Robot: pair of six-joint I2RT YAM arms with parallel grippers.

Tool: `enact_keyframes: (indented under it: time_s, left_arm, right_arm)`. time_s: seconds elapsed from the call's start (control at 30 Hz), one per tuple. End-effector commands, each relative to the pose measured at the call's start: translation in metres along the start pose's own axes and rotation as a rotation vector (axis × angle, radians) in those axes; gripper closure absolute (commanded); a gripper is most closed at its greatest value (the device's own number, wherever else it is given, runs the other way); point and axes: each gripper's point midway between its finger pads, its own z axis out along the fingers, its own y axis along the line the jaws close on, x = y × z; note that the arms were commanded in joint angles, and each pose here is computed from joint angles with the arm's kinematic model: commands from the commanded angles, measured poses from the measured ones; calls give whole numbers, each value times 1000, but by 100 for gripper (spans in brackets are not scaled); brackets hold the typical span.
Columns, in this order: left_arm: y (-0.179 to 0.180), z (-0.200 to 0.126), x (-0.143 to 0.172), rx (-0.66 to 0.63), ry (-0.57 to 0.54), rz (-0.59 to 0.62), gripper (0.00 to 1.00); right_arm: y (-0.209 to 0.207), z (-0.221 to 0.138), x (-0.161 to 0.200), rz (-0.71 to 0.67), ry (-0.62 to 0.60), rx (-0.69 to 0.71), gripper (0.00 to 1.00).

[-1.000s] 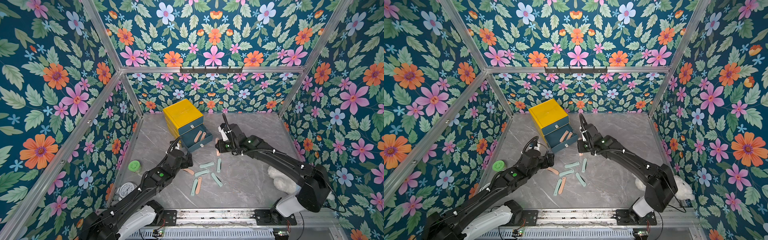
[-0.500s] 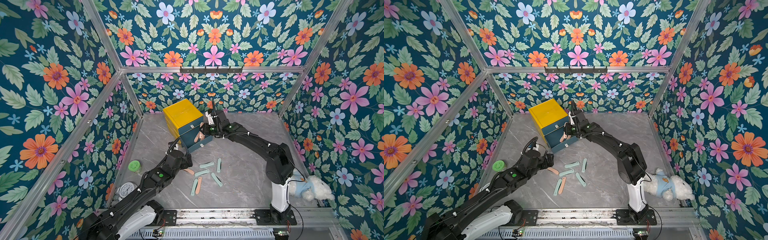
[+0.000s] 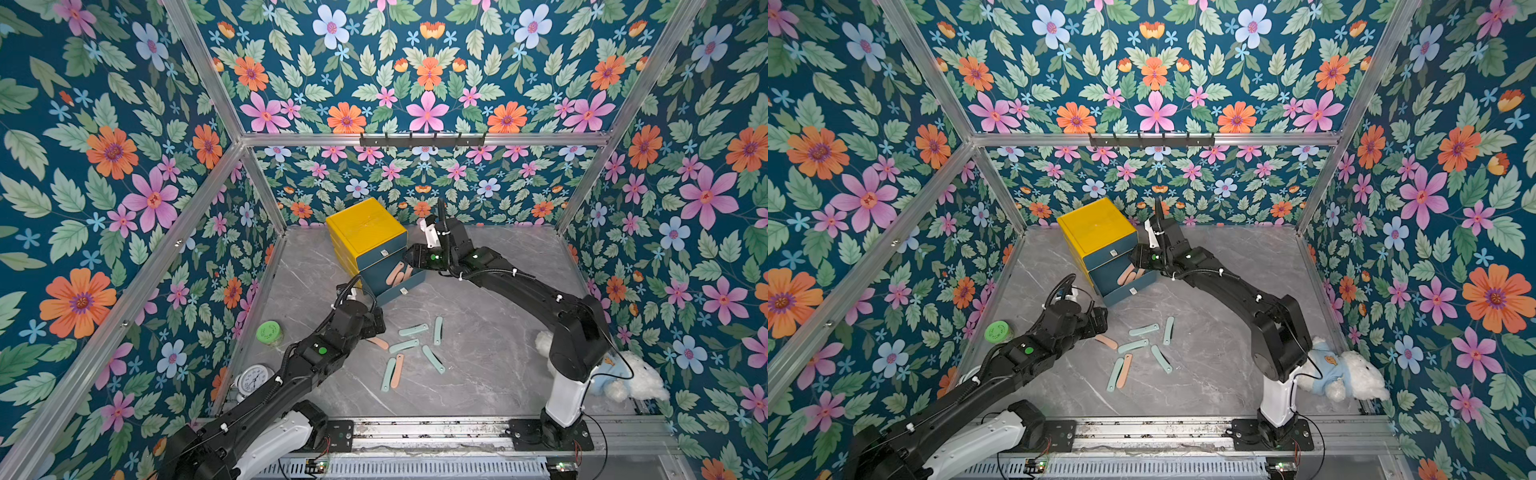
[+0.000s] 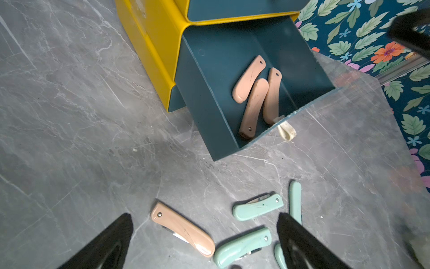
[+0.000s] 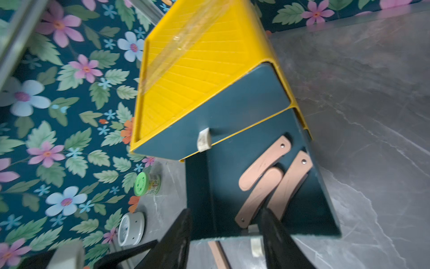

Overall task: Place the fruit knives into the drawer by color
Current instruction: Place the fruit knife in the drawer, then pick up the fruit knife from the center of the board.

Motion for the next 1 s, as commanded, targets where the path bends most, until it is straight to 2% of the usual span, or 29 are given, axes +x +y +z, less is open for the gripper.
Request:
enact_keyframes:
  time_s: [0.0,0.17,0.4,0.53,0.67,0.97]
  left_arm:
    - [0,-3,-9,-9,-25,-9,1]
    - [-4,-13,-23,7,-67,-21,1]
    - [-1,-56,-63,24,-227,-48,1]
    - [5,-83,-81,31,-320,-75,1]
    - [8,-99,-89,46,-365,-82,1]
    - [15,-127,-104,44,-434,-88,1]
  right_arm:
    - [9,-12,13,-28,27,-64,48]
    - [5,-41,51,-50,73,-81,49]
    - [15,-54,138,-227,236,-58,47]
    - [21,-34,191,-312,354,-33,46]
    - [31,-7,224,-400,403,-4,45]
    - [20,54,255,-421,472,47,44]
